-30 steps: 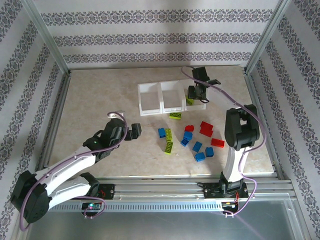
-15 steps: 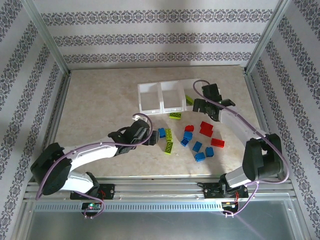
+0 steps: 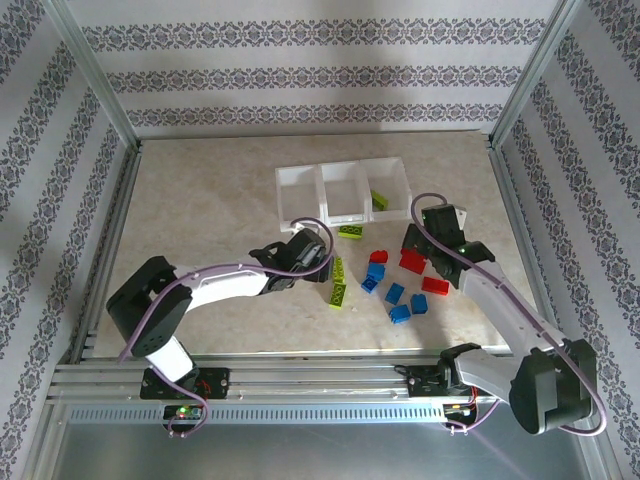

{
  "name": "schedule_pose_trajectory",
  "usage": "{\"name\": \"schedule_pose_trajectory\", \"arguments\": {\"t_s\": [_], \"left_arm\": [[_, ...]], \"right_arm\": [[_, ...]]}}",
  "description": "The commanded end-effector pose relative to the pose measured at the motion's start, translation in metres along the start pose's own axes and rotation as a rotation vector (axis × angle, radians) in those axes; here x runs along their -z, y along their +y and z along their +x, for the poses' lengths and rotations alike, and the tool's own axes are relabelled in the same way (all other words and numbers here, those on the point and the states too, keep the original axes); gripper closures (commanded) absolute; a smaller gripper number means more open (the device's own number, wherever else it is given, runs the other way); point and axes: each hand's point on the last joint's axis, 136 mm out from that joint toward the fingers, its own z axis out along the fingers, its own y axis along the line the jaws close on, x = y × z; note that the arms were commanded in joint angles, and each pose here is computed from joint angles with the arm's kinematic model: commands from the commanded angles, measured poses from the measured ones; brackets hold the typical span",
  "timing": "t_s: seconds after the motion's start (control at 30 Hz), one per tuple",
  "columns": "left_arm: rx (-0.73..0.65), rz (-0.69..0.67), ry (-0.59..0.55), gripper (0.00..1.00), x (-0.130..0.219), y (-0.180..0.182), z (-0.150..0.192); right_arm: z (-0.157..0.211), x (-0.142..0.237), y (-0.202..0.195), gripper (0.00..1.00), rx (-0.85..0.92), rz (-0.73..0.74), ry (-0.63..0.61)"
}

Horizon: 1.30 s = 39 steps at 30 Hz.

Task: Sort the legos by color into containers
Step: Pick up the lego from the center of the table.

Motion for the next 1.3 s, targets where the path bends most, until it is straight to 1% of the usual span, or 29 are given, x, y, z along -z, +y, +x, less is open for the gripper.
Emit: {"name": "schedule_pose_trajectory", "arguments": {"t_s": [0.0, 0.1, 0.2, 0.33, 0.43, 0.63, 0.8, 0.87, 0.97, 1.07, 1.27], "left_arm": [[-0.021, 0.0, 0.018, 0.15, -0.007, -0.011, -0.003], [-0.016, 0.002, 0.032, 0.2, -0.017, -0.014, -0.001], [-0.007, -0.014, 0.04, 0.22, -0.023, -0.012, 0.002], [0.003, -0.042, 0.059, 0.29, -0.028, -0.008, 0.007], [0.002, -0.061, 0.076, 0.3, -0.031, -0.004, 0.012], [0.02, -0.107, 0.084, 0.46, -0.028, 0.01, 0.02], [0.032, -0.128, 0.083, 0.51, -0.025, 0.019, 0.023], [0.033, -0.135, 0.08, 0.54, -0.024, 0.021, 0.023], [0.03, -0.142, 0.08, 0.55, -0.024, 0.024, 0.023], [0.026, -0.137, 0.083, 0.52, -0.027, 0.023, 0.021], [0.008, -0.142, 0.083, 0.54, -0.034, 0.022, 0.017]], "right_arm": [[0.003, 0.004, -0.012, 0.02, -0.028, 0.032, -0.009], [0.003, 0.007, -0.013, 0.02, -0.032, 0.028, -0.018], [0.002, 0.011, -0.014, 0.02, -0.035, 0.022, -0.03], [0.002, 0.014, -0.016, 0.02, -0.04, 0.018, -0.038], [0.002, 0.015, -0.016, 0.02, -0.046, 0.016, -0.04], [0.006, 0.011, -0.016, 0.02, -0.049, 0.02, -0.023], [0.009, 0.007, -0.02, 0.01, -0.067, 0.048, -0.003], [0.011, 0.005, -0.021, 0.02, -0.076, 0.055, 0.01], [0.014, 0.002, -0.024, 0.02, -0.089, 0.067, 0.035], [0.017, 0.0, -0.024, 0.02, -0.091, 0.071, 0.053], [0.017, 0.001, -0.025, 0.02, -0.096, 0.067, 0.054]]}}
